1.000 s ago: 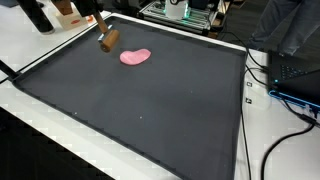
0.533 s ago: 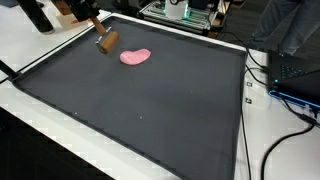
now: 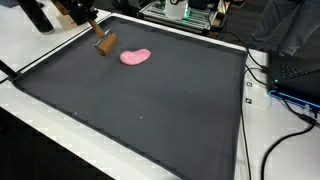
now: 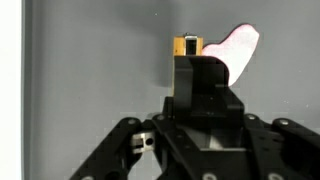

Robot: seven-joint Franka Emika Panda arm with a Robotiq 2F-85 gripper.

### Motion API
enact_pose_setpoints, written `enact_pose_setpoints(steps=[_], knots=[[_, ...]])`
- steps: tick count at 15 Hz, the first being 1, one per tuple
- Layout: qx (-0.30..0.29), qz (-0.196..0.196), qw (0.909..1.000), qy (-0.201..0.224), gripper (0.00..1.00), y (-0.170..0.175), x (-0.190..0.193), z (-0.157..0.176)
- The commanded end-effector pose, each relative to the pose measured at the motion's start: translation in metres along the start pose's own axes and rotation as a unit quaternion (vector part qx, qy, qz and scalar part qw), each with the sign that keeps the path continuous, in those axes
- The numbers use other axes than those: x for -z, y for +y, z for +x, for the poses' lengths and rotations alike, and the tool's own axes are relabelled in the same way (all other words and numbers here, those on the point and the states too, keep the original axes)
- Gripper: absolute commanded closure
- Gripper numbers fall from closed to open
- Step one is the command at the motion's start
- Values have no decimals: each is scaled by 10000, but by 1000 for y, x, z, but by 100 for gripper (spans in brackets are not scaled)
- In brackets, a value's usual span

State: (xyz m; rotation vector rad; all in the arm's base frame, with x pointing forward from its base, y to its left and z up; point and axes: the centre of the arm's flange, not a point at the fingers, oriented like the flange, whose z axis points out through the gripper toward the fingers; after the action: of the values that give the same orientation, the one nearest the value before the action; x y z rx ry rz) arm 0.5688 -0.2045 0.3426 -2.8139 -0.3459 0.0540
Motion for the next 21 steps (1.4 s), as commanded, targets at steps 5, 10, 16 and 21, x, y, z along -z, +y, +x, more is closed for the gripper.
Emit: enact_pose_setpoints(steps=[5,10,16,21], knots=[[112,224,9997,8,76,12,-4,7],[86,232,9997,-6,76,13,-9,10],[38,229,9997,2,76,11,-11,12],[40,196,9998,35,76,5,-8,13]])
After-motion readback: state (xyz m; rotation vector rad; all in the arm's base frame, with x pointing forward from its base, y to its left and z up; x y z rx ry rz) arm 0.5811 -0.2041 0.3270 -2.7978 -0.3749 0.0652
